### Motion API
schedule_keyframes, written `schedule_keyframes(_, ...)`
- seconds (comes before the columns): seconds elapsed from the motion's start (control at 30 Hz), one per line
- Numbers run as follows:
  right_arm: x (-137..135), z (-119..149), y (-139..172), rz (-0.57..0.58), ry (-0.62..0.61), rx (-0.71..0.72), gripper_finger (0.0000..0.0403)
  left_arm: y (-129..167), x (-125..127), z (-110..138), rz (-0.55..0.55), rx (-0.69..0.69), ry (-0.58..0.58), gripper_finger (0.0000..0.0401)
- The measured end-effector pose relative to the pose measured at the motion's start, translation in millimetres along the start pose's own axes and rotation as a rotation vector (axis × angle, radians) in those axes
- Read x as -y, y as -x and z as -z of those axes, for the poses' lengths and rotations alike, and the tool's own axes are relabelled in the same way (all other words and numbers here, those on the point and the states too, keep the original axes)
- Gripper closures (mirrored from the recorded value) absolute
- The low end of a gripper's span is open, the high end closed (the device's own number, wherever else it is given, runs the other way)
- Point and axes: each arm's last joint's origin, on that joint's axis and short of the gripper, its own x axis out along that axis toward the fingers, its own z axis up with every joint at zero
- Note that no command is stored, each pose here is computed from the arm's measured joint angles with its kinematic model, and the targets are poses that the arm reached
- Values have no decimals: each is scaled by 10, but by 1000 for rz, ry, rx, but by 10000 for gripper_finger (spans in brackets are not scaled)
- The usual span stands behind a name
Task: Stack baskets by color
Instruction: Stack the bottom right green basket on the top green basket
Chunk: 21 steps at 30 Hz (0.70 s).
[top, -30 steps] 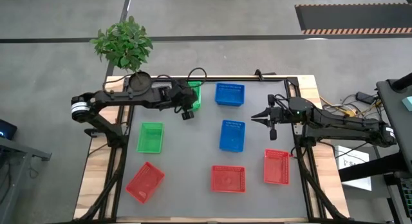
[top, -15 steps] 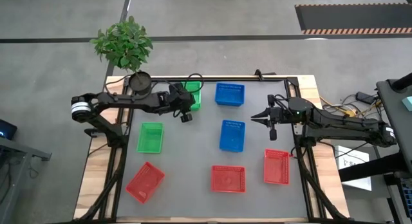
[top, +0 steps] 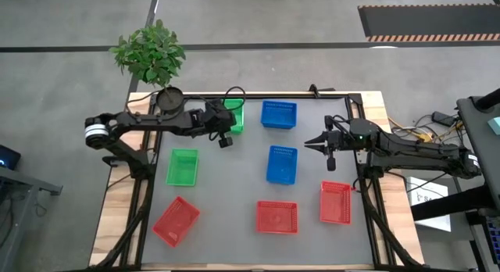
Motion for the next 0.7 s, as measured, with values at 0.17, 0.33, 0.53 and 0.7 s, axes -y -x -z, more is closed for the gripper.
schedule_keyframes(0.17, 0, 0, -1, 0, 0, 0, 370, -66, 51, 107, -8, -28, 11, 399)
schedule_keyframes(0.33, 1, 0, 0, 0, -8, 0, 370, -68, 44, 93, -22, -20, 34, 401)
schedule_keyframes(0.53, 1, 0, 0, 0, -8, 0, 370, -74, 38, 85, -43, -24, 37, 401)
schedule_keyframes(0.7, 0, 1, 0, 0, -11, -1, 370, -112, 85, 133, -36, -46, 53, 401)
